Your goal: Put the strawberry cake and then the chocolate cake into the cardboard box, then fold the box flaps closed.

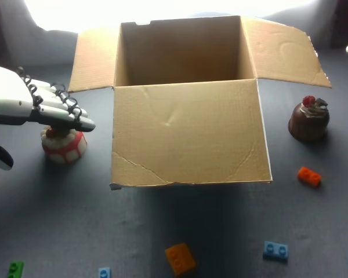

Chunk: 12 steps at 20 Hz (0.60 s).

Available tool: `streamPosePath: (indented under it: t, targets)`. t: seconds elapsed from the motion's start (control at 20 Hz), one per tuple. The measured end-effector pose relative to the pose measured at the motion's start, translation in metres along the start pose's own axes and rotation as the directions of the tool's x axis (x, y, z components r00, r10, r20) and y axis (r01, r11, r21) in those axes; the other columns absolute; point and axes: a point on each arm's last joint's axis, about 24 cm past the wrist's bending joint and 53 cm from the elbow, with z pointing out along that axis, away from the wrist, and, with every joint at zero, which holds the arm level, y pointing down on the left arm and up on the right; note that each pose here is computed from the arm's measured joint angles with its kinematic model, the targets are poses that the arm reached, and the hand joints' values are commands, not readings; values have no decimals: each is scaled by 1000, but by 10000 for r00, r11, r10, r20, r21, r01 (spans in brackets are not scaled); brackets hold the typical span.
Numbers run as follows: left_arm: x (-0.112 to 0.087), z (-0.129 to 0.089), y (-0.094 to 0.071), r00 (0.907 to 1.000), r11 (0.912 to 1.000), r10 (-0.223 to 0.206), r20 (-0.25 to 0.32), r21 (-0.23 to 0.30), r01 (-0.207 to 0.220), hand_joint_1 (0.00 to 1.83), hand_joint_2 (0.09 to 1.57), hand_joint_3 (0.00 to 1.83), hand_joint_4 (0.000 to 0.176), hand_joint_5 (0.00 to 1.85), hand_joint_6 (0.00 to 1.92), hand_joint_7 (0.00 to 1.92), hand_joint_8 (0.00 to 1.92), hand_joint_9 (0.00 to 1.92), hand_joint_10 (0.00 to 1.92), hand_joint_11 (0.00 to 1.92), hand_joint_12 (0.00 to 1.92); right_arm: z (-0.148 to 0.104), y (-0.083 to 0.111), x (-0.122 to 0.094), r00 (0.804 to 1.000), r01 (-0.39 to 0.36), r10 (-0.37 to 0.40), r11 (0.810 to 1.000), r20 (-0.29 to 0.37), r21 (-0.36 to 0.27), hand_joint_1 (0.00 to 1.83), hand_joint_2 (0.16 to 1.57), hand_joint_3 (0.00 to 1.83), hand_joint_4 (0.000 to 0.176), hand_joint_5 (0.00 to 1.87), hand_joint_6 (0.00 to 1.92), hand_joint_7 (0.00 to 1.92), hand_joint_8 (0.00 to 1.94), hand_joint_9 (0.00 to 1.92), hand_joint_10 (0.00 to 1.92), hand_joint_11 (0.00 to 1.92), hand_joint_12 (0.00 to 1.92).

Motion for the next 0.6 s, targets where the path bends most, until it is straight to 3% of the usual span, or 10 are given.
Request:
streamPosePath:
  t: [0.2,0.6]
  targets:
    - [-5,10,1,9999,10000,-21,116,53,20,1177,1039,2,71,0,0,15,0,41,0,0,339,0,1,0,10000,1,-1,10000,15,-20,1042,1049,3,15,3,0,35,1,41,0,0,185]
    - [-10,33,1,9998,9999,34,185,116,-36,1173,1037,0,64,0,0,29,3,69,3,0,363,0,1,-1,10000,2,-2,10000,24,-20,1033,1059,5,14,3,0,38,0,56,4,0,289]
